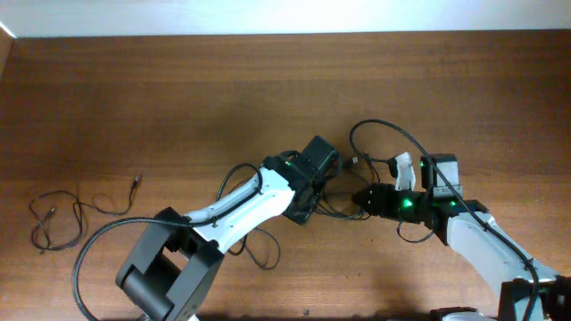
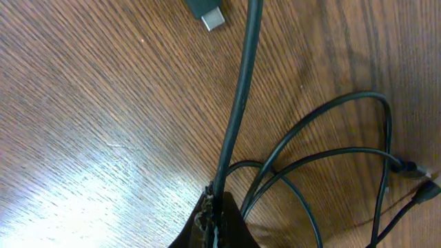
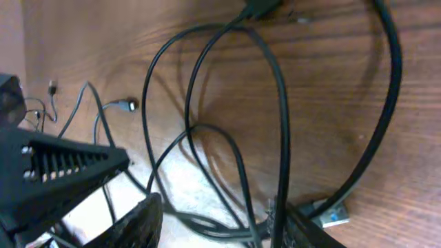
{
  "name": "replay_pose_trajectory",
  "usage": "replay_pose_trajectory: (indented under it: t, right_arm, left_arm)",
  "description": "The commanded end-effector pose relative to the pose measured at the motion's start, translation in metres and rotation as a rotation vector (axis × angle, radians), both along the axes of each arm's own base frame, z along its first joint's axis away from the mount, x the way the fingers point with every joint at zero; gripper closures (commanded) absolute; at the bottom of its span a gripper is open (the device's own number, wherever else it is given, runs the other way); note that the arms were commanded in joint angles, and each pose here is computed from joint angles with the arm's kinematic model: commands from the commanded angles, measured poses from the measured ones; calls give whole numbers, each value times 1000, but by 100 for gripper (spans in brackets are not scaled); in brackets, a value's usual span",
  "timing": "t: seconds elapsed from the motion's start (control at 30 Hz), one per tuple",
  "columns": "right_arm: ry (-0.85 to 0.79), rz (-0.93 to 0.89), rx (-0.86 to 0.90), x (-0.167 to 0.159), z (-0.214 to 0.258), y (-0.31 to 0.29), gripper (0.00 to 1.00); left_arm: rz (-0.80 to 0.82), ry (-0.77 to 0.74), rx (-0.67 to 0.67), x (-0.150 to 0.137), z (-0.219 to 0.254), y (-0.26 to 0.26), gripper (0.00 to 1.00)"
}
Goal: Untangle cables
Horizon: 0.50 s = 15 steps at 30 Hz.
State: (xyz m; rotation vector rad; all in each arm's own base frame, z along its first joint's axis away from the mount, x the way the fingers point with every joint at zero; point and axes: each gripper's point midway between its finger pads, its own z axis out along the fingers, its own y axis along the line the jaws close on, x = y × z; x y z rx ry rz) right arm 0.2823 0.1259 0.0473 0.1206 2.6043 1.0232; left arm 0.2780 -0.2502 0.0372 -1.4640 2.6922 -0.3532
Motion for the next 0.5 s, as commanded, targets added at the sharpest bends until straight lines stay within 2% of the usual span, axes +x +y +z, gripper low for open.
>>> replay_pose_trajectory:
  t: [0.0, 0.03, 0.13, 0.2, 0.23, 0.3, 0.4, 0.47]
  right_arm:
    - [76, -28, -8, -1, -19, 1, 50]
    - [104, -7, 13, -4, -26, 6, 57]
    - [164, 55, 108, -15, -33, 23, 67]
    - [160, 108, 195, -20, -21, 34, 73]
    - [136, 161, 249, -24, -12, 41, 78]
    - [104, 234, 343, -30, 4, 50, 96]
    - [57, 292, 535, -31, 38, 52, 96]
    - [18, 265, 579, -22, 47, 39, 96]
  left_arm:
    - [-15, -2, 12, -4, -1, 3, 99]
    - [-15, -2, 12, -4, -1, 3, 99]
    - [-15, -2, 13, -4, -1, 3, 98]
    - [-12, -11, 24, -2, -1, 5, 97]
    - [-11, -13, 27, -1, -1, 5, 96]
    - [-10, -18, 34, -1, -1, 7, 96]
    - [-4, -17, 57, -1, -2, 12, 93]
    - [-2, -21, 63, 0, -1, 13, 89]
